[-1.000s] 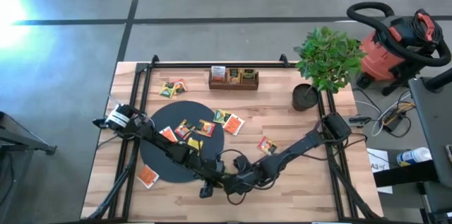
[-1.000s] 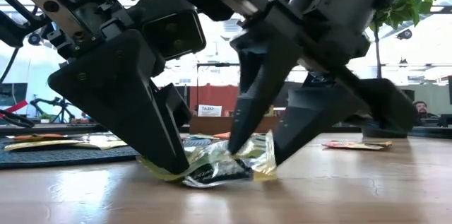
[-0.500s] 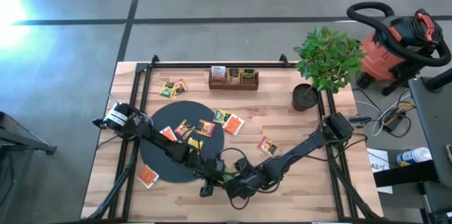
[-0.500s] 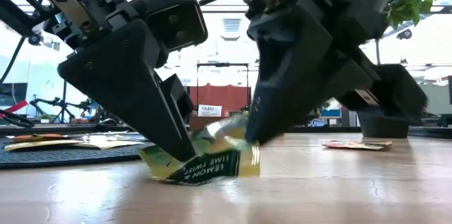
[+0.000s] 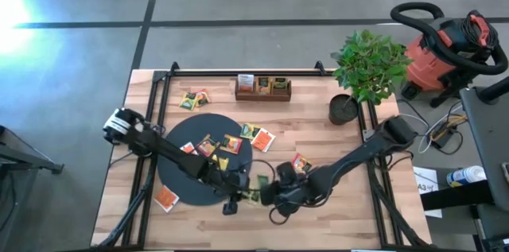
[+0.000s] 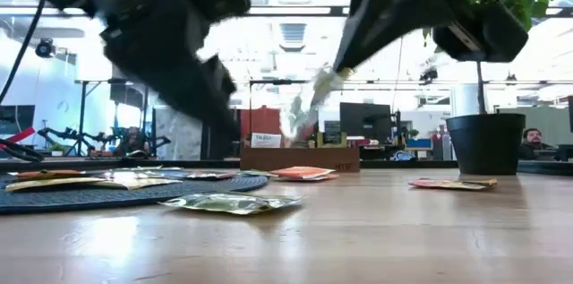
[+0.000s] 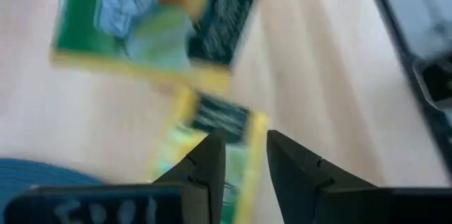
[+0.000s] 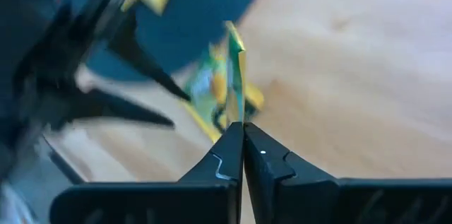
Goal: Pick & Place Tea
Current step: Put the green tea bag into the right section of the wooden organizer
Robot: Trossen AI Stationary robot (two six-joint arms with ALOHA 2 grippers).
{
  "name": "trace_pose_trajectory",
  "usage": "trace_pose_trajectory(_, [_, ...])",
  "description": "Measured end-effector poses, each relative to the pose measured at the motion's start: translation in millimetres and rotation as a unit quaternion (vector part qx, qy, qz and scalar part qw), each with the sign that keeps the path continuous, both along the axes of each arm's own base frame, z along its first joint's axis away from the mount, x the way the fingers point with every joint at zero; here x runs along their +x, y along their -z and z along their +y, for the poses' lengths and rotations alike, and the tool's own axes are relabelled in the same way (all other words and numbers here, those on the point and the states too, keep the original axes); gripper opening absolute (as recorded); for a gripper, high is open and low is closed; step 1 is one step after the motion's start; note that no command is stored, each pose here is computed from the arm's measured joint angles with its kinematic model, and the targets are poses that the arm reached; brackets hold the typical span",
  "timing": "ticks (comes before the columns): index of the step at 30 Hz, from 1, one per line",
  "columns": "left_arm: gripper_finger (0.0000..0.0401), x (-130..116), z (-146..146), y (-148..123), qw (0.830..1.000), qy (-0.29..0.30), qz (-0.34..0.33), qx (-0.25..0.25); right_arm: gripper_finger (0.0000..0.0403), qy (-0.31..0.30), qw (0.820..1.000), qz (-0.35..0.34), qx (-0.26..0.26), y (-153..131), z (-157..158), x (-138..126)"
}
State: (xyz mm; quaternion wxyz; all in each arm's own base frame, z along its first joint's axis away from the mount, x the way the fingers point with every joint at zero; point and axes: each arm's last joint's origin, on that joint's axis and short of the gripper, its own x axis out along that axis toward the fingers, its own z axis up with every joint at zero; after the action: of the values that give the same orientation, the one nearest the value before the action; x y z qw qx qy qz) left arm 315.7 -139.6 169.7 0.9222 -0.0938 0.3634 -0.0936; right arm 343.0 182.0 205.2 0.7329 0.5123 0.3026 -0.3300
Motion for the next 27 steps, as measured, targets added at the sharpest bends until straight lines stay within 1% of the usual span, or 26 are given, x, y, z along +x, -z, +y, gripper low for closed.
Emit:
trace_pose_trajectory(3, [0.0101,-5,5,-21,0.994,-0.059,-0.057,0.07,0.0008,0.089,0.995,-0.052,0.008,-7,-5,-3])
trace_pose_trajectory(5, [0.0101,-10,7,-36,0.982,-0.098,-0.095,0.129,0.0008,0.143,0.986,-0.086,0.012,-9,-8,-4])
trace_pose_trajectory(7, [0.0101,-16,8,-49,0.968,-0.118,-0.127,0.184,0.0008,0.183,0.977,-0.112,0.012,-9,-10,-5])
trace_pose_trajectory(8, [0.0101,-19,7,-55,0.961,-0.12,-0.138,0.208,0.0008,0.2,0.971,-0.129,0.013,-9,-10,-4])
trace_pose_trajectory(11, [0.0101,-25,10,-68,0.947,-0.11,-0.157,0.258,0.0008,0.244,0.952,-0.186,0.012,-11,-13,-3])
trace_pose_trajectory(14, [0.0101,-30,12,-71,0.94,-0.094,-0.155,0.29,0.0008,0.27,0.936,-0.228,0.011,-17,-19,2])
trace_pose_trajectory(16, [0.0101,-32,14,-72,0.936,-0.097,-0.148,0.305,0.0008,0.277,0.931,-0.238,-0.005,-19,-24,3])
trace_pose_trajectory(18, [0.0101,-34,16,-74,0.936,-0.12,-0.147,0.298,0.0008,0.281,0.926,-0.25,-0.026,-24,-27,5])
trace_pose_trajectory(20, [0.0101,-36,18,-77,0.939,-0.168,-0.151,0.259,0.0008,0.281,0.923,-0.257,-0.052,-29,-30,6])
trace_pose_trajectory(22, [0.0101,-39,23,-81,0.943,-0.217,-0.155,0.198,0.0008,0.274,0.922,-0.259,-0.085,-35,-32,7])
trace_pose_trajectory(24, [0.0101,-43,28,-89,0.94,-0.272,-0.166,0.12,0.0008,0.264,0.921,-0.258,-0.125,-43,-34,8])
trace_pose_trajectory(25, [0.0101,-46,31,-93,0.936,-0.295,-0.172,0.083,0.0008,0.258,0.92,-0.255,-0.148,-45,-34,8])
trace_pose_trajectory(27, [0.0101,-53,38,-101,0.922,-0.335,-0.194,0.012,0.0008,0.249,0.916,-0.25,-0.192,-52,-35,9])
